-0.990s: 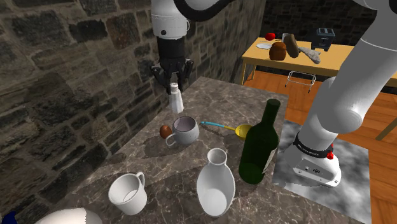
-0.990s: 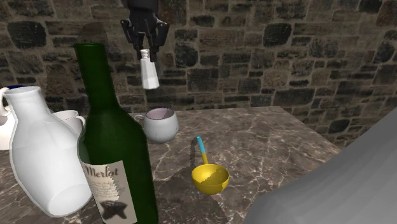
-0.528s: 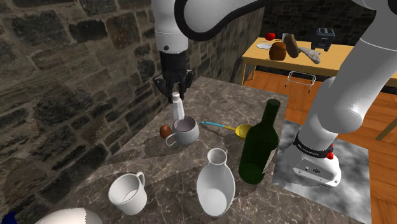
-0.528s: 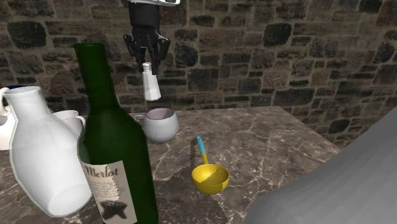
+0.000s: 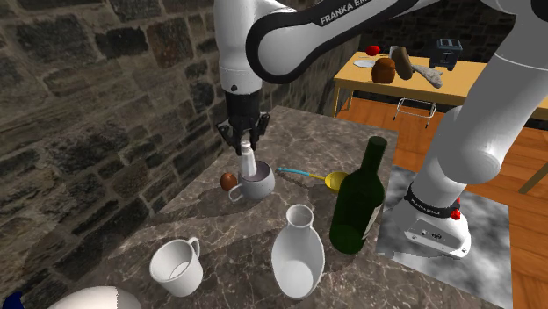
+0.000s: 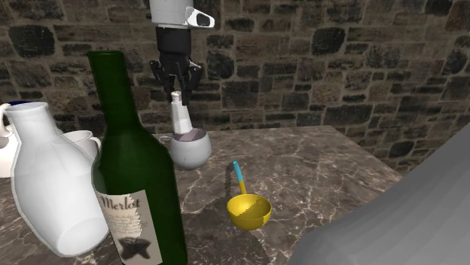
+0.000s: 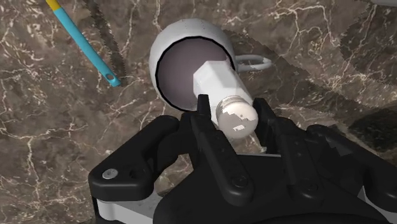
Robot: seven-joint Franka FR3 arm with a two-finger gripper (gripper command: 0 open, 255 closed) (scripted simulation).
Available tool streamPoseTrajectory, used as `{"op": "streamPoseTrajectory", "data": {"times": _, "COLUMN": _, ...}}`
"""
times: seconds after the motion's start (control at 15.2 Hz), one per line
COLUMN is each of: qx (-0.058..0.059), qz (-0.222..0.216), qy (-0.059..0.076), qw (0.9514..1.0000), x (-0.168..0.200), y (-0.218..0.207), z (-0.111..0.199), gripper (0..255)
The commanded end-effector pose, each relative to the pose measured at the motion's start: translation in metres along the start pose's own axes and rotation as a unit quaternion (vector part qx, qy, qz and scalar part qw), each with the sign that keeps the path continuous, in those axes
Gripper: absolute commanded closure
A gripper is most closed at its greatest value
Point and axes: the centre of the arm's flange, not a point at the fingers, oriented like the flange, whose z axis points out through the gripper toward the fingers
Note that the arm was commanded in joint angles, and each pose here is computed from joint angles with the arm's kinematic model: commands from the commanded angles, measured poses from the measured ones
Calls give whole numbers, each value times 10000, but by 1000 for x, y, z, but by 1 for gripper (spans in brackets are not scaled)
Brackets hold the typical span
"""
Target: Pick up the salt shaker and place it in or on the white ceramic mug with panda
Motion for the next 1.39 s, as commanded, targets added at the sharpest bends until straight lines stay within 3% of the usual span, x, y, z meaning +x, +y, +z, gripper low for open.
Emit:
{"op": "streamPoseTrajectory", "data": {"times": 0.0, "qx": 3, "qz": 0, "qy": 2, "qw": 10000, "x": 1, "y": -1, "z": 7, "gripper": 255}}
{"op": "streamPoseTrajectory", "data": {"times": 0.46, "qx": 2, "qz": 0, "qy": 2, "qw": 10000, "x": 1, "y": -1, "z": 7, "gripper": 255}}
{"op": "streamPoseTrajectory", "data": {"times": 0.53, "qx": 3, "qz": 0, "qy": 2, "qw": 10000, "x": 1, "y": 0, "z": 7, "gripper": 0}}
{"op": "streamPoseTrajectory", "data": {"times": 0.86, "qx": 2, "qz": 0, "qy": 2, "qw": 10000, "x": 1, "y": -1, "z": 7, "gripper": 0}}
{"op": "streamPoseTrajectory", "data": {"times": 1.12, "qx": 2, "qz": 0, "qy": 2, "qw": 10000, "x": 1, "y": -1, "z": -43, "gripper": 0}}
{"op": "streamPoseTrajectory", "data": {"times": 1.32, "qx": 2, "qz": 0, "qy": 2, "qw": 10000, "x": 1, "y": -1, "z": -43, "gripper": 0}}
